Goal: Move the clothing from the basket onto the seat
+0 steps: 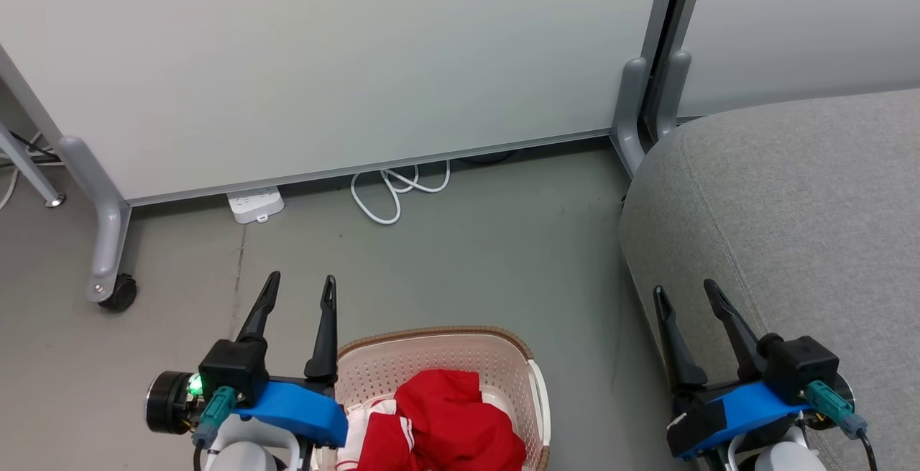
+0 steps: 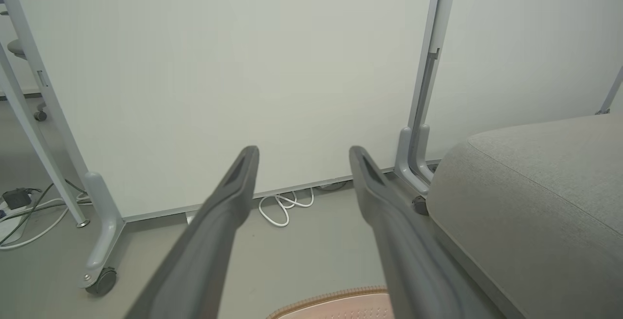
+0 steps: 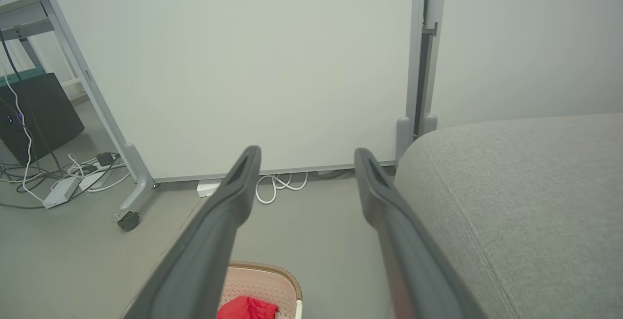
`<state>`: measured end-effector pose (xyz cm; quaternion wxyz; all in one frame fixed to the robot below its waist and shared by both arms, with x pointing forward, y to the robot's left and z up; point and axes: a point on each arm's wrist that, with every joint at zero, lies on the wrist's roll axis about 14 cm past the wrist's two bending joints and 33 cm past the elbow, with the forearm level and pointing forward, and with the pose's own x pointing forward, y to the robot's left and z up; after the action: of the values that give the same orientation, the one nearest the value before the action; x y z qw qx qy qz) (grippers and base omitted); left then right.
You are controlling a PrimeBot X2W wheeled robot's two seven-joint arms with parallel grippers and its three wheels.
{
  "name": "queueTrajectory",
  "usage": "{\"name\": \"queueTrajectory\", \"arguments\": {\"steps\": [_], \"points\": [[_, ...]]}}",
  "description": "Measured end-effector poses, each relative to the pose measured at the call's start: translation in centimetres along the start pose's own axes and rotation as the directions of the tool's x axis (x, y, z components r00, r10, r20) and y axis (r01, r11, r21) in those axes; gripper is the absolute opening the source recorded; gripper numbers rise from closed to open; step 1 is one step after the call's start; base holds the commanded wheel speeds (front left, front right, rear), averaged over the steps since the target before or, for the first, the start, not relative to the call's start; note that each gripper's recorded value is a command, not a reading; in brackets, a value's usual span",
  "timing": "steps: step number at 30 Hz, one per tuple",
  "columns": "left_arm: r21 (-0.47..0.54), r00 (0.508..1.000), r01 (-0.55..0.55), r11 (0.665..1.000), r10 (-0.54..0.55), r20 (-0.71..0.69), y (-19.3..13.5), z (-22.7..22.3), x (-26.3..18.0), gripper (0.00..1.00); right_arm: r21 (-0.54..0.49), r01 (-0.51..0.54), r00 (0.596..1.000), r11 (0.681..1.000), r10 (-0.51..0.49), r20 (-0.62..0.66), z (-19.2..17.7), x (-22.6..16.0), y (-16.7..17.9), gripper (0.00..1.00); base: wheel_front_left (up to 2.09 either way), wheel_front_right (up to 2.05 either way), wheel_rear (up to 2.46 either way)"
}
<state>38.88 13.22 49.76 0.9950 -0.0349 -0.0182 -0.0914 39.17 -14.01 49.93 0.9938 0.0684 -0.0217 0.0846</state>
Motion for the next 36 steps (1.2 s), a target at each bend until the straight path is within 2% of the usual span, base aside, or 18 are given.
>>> {"name": "queueTrajectory", "arguments": {"steps": [11, 20, 25, 29, 36], "points": [[0.052, 0.99, 0.107, 0.993, -0.102, -0.093, -1.8, -2.6, 1.8, 1.0, 0.006, 0.002, 1.0, 1.0, -0.002, -0.011, -0.5, 0.8, -0.2, 1.0, 0.0, 0.0, 0.0], [0.119, 0.941, 0.258, 0.959, -0.221, -0.258, -3.3, -7.4, 4.0, 1.0, 0.012, 0.019, 0.999, 1.0, -0.018, -0.037, -1.5, 1.9, -1.1, 1.0, 0.0, 0.0, 0.0], [0.138, 0.884, 0.352, 0.926, -0.281, -0.374, -3.8, -11.1, 4.8, 1.0, 0.012, 0.035, 0.998, 0.999, -0.035, -0.059, -2.5, 2.7, -1.9, 1.0, 0.0, 0.0, 0.0], [0.152, 0.819, 0.435, 0.887, -0.32, -0.475, -4.0, -14.5, 4.9, 1.0, 0.016, 0.048, 0.997, 0.999, -0.047, -0.068, -3.1, 3.8, -2.7, 1.0, 0.0, 0.0, 0.0], [0.144, 0.671, 0.573, 0.807, -0.362, -0.647, -3.9, -20.6, 3.5, 1.0, 0.019, 0.069, 0.993, 0.997, -0.067, -0.094, -4.7, 5.2, -3.9, 1.0, 0.0, 0.0, 0.0]]}}
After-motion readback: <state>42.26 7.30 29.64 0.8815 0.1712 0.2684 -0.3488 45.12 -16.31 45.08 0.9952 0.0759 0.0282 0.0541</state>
